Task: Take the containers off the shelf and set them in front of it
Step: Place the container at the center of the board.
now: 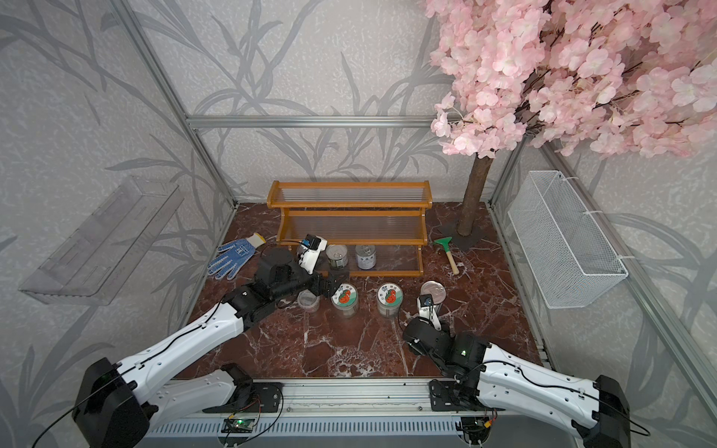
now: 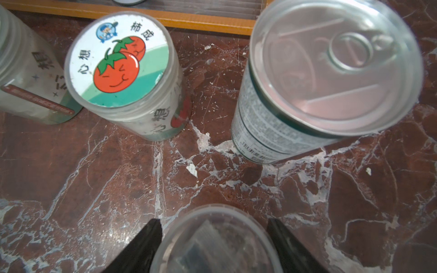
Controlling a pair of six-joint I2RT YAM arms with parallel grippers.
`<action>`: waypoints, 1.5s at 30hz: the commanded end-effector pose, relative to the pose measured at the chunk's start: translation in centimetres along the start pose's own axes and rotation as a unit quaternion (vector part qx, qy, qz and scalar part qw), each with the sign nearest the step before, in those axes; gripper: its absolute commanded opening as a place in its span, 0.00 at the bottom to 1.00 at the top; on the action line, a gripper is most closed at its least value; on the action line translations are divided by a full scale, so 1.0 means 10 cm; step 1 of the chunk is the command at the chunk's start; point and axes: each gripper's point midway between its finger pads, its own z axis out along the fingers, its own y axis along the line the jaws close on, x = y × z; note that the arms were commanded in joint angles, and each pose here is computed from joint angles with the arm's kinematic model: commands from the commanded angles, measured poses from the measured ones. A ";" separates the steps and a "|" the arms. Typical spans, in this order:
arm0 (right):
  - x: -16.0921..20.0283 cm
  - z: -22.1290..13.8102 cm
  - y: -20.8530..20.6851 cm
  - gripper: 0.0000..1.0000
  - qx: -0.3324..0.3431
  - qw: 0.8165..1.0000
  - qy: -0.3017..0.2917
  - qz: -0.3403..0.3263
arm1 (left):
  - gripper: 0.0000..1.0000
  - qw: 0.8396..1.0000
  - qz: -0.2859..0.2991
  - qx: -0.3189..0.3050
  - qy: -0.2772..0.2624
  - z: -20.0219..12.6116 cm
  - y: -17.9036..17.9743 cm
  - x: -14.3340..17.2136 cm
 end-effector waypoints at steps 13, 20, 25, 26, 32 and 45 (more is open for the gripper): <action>-0.26 -0.01 0.52 0.63 -0.101 0.993 -0.049 -0.022 | 1.00 1.000 0.007 0.005 -0.001 0.03 -0.02 -0.08; -0.34 -0.07 1.07 0.63 -0.207 0.973 -0.064 -0.074 | 1.00 1.000 0.018 -0.015 0.000 0.01 0.05 -0.11; -0.33 -0.16 1.67 0.63 -0.288 0.940 -0.070 -0.169 | 1.00 0.999 0.018 -0.043 0.003 -0.04 0.19 -0.12; -0.32 -0.17 1.81 0.63 -0.305 0.931 -0.069 -0.189 | 1.00 0.999 0.018 -0.046 0.002 -0.05 0.21 -0.14; -0.37 -0.26 2.54 0.63 -0.400 0.874 -0.093 -0.261 | 1.00 0.998 0.014 -0.066 -0.003 -0.09 0.35 -0.21; -0.20 -0.01 3.53 0.63 -0.481 0.797 -0.066 -0.359 | 1.00 0.995 0.004 -0.102 0.000 -0.22 0.63 -0.23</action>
